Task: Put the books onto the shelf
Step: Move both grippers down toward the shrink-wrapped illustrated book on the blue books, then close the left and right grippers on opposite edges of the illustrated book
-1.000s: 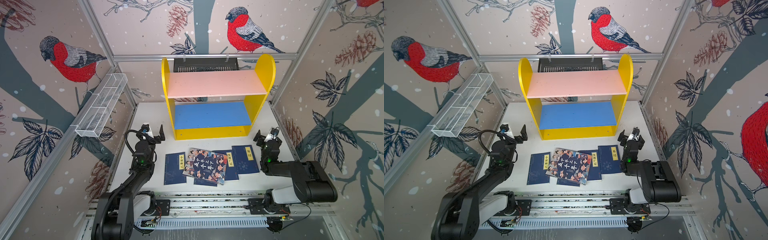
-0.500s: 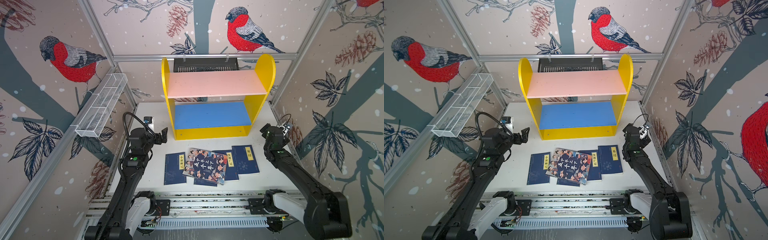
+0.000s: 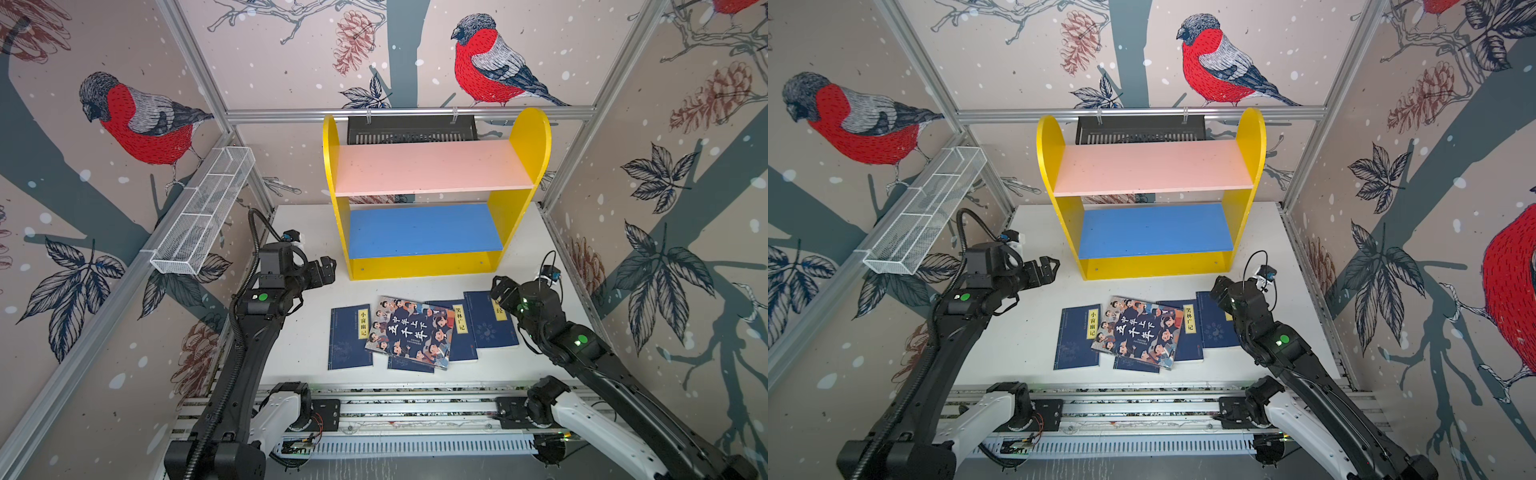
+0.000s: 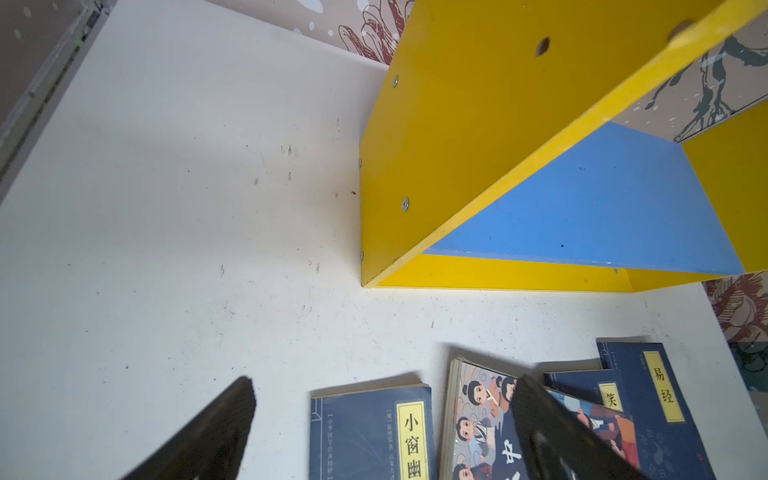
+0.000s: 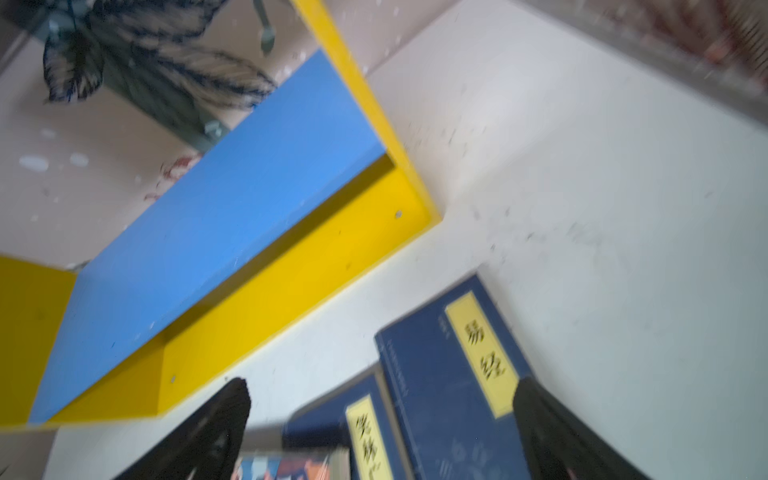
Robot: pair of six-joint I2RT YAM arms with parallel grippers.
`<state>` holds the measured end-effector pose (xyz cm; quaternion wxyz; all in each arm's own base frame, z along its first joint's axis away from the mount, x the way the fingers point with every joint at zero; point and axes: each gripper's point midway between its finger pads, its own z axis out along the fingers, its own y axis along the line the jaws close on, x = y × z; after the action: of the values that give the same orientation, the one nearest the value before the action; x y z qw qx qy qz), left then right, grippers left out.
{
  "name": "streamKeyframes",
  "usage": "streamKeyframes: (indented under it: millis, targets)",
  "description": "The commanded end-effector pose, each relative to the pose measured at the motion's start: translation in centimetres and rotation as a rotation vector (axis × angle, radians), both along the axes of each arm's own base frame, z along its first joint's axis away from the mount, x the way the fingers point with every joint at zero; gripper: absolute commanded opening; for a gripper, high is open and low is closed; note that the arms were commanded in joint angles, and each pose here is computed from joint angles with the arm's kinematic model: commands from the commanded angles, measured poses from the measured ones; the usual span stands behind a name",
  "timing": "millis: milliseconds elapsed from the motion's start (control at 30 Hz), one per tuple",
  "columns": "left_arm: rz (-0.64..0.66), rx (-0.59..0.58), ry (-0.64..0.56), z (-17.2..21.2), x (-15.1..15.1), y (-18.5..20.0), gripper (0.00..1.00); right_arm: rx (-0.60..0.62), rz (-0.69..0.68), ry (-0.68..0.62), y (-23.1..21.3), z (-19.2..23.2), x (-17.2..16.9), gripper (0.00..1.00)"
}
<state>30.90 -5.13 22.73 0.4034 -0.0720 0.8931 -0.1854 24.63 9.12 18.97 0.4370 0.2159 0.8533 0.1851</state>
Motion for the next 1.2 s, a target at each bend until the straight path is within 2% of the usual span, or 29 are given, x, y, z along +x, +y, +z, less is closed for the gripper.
streamKeyframes:
  millis: [0, 133, 200, 333, 500, 767, 900, 1067, 1167]
  targets:
    - [-0.039, -0.156, 0.099, -1.4, -1.4, -2.1, 0.95, 0.095, 0.171, 0.147, 4.0, -1.8, -2.7, 1.00]
    - [-0.160, -0.302, 0.149, -3.1, -2.6, -5.0, 0.94, 0.133, 0.346, 0.217, 8.5, -2.0, -5.0, 1.00]
    - [-0.172, -0.369, 0.195, -4.3, -3.4, -5.8, 0.93, 0.147, 0.422, 0.253, 10.6, -1.9, -6.2, 1.00]
    - [-0.147, -0.410, 0.265, -6.9, -4.4, -5.9, 0.92, 0.155, 0.480, 0.314, 12.6, -2.3, -8.2, 1.00]
    - [-0.173, -0.407, 0.298, -9.7, -5.2, -6.4, 0.90, 0.245, 0.566, 0.366, 15.1, -3.1, -11.1, 1.00]
    - [-0.217, -0.390, 0.283, -10.7, -5.8, -7.4, 0.89, 0.264, 0.535, 0.447, 14.4, -6.0, -13.3, 1.00]
    - [-0.295, -0.396, 0.278, -10.6, -6.3, -8.9, 0.89, 0.353, 0.533, 0.442, 14.7, -7.0, -14.2, 1.00]
    - [-0.285, -0.369, 0.383, -13.0, -6.7, -9.3, 0.87, 0.378, 0.516, 0.460, 14.3, -8.7, -15.2, 1.00]
    - [-0.293, -0.366, 0.400, -13.6, -7.0, -9.6, 0.87, 0.391, 0.507, 0.473, 14.3, -9.8, -15.3, 1.00]
